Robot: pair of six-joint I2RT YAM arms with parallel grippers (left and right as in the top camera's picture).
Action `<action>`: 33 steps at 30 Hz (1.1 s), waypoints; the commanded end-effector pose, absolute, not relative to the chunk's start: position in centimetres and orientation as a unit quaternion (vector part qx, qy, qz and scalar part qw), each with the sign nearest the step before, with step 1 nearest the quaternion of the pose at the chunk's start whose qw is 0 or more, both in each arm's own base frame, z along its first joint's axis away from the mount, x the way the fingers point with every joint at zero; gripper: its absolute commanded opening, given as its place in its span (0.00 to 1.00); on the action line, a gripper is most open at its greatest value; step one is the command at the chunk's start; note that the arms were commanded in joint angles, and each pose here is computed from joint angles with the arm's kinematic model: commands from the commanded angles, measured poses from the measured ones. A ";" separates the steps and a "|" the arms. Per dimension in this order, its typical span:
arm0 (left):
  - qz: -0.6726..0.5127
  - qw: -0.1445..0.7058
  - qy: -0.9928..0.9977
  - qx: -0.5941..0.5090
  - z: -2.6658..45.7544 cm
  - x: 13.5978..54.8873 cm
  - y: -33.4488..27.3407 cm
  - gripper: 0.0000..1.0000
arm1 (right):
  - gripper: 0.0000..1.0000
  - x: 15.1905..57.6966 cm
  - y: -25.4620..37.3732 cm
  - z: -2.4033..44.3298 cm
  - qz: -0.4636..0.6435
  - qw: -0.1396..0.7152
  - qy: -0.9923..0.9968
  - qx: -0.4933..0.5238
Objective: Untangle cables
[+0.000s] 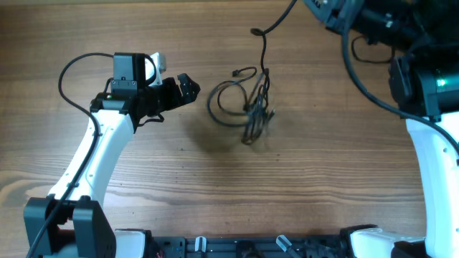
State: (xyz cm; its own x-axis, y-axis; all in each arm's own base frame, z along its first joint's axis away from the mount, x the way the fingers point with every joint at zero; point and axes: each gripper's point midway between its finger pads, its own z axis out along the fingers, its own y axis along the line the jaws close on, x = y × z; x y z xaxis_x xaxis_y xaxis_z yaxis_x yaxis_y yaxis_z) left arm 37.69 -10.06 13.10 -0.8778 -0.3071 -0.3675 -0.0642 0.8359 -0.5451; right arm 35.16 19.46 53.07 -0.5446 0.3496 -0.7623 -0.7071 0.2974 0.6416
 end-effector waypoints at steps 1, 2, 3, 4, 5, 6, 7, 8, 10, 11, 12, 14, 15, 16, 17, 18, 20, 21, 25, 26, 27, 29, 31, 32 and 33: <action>-0.262 0.228 0.932 -0.106 12.9 37.9 -9.6 1.00 | 0.04 34.3 19.7 54.6 0.628 0.413 0.651 -0.106; -0.262 0.228 0.932 -0.105 12.9 37.9 -9.6 1.00 | 0.04 34.5 19.5 55.0 0.626 0.421 0.649 -0.101; -0.262 0.228 0.932 -0.105 12.9 37.9 -9.6 1.00 | 0.05 34.7 19.5 54.9 0.622 0.427 0.649 -0.099; -0.262 0.228 0.932 -0.105 12.9 37.9 -9.6 1.00 | 0.04 35.1 19.3 54.5 0.616 0.429 0.655 -0.091; -0.269 0.226 0.931 -0.103 13.0 37.8 -9.9 1.00 | 0.04 35.8 19.2 52.9 0.595 0.427 0.676 -0.078; -0.274 0.224 0.930 -0.102 13.0 37.7 -10.0 1.00 | 0.04 36.3 19.0 51.7 0.580 0.424 0.692 -0.068; -0.284 0.221 0.928 -0.098 13.2 37.6 -10.4 1.00 | 0.04 37.1 18.9 49.7 0.556 0.418 0.717 -0.052; -0.291 0.219 0.927 -0.095 13.3 37.5 -10.6 1.00 | 0.04 37.4 18.7 48.4 0.538 0.413 0.733 -0.043; -0.296 0.214 0.925 -0.103 13.3 37.5 -10.8 1.00 | 0.04 38.2 18.3 45.6 0.505 0.400 0.764 -0.031; -0.297 0.213 0.925 -0.105 13.3 37.4 -10.8 1.00 | 0.04 38.5 18.1 44.7 0.493 0.395 0.775 -0.027; -0.297 0.211 0.925 -0.104 13.3 37.4 -11.0 1.00 | 0.04 38.9 17.8 43.5 0.476 0.392 0.787 -0.020; -0.298 0.210 0.926 -0.099 13.2 37.3 -11.4 1.00 | 0.04 39.9 17.1 41.7 0.443 0.391 0.807 -0.004; -0.299 0.209 0.926 -0.098 13.2 37.3 -11.5 1.00 | 0.04 40.5 16.5 40.6 0.422 0.390 0.818 0.008; -0.299 0.207 0.927 -0.096 13.2 37.1 -11.6 1.00 | 0.04 41.1 15.8 39.4 0.399 0.388 0.831 0.028; -0.299 0.205 0.927 -0.093 13.1 37.0 -11.9 1.00 | 0.04 41.5 15.4 38.8 0.385 0.388 0.836 0.038; -0.300 0.203 0.928 -0.089 13.1 36.9 -12.2 1.00 | 0.04 42.0 15.1 38.2 0.372 0.390 0.841 0.044; -0.302 0.200 0.929 -0.080 13.1 36.6 -12.9 1.00 | 0.04 42.8 15.1 37.5 0.367 0.389 0.844 0.047; -0.303 0.199 0.929 -0.076 13.1 36.5 -13.2 1.00 | 0.04 43.2 15.1 37.0 0.366 0.386 0.845 0.047; -0.308 0.198 0.929 -0.058 13.2 36.2 -14.6 1.00 | 0.04 44.1 15.6 35.2 0.363 0.369 0.854 0.046; -0.310 0.198 0.928 -0.059 13.3 36.2 -15.0 1.00 | 0.04 44.2 15.6 34.8 0.362 0.364 0.857 0.048; -0.313 0.199 0.927 -0.058 13.4 36.3 -15.3 1.00 | 0.04 44.3 15.6 34.4 0.359 0.360 0.860 0.045; -0.317 0.205 0.925 -0.051 13.7 36.4 -15.8 1.00 | 0.04 44.0 15.9 34.1 0.359 0.354 0.863 0.037; -0.320 0.211 0.922 -0.056 13.9 36.7 -15.9 1.00 | 0.04 43.8 16.2 33.9 0.358 0.350 0.865 0.030; -0.321 0.213 0.921 -0.064 14.0 36.9 -15.9 1.00 | 0.04 43.6 16.4 33.8 0.356 0.348 0.867 0.025; -0.324 0.214 0.919 -0.075 14.1 37.1 -15.9 1.00 | 0.04 43.4 16.6 33.5 0.352 0.345 0.870 0.022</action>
State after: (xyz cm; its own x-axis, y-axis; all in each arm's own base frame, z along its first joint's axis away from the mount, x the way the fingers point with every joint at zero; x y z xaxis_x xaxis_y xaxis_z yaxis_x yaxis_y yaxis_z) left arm 36.85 -15.70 14.19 -0.8988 -0.2314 -0.3722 0.0449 0.7962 -0.6034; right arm 43.65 15.82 33.78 -0.7602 0.3280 -0.5608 -0.1697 0.7329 0.6588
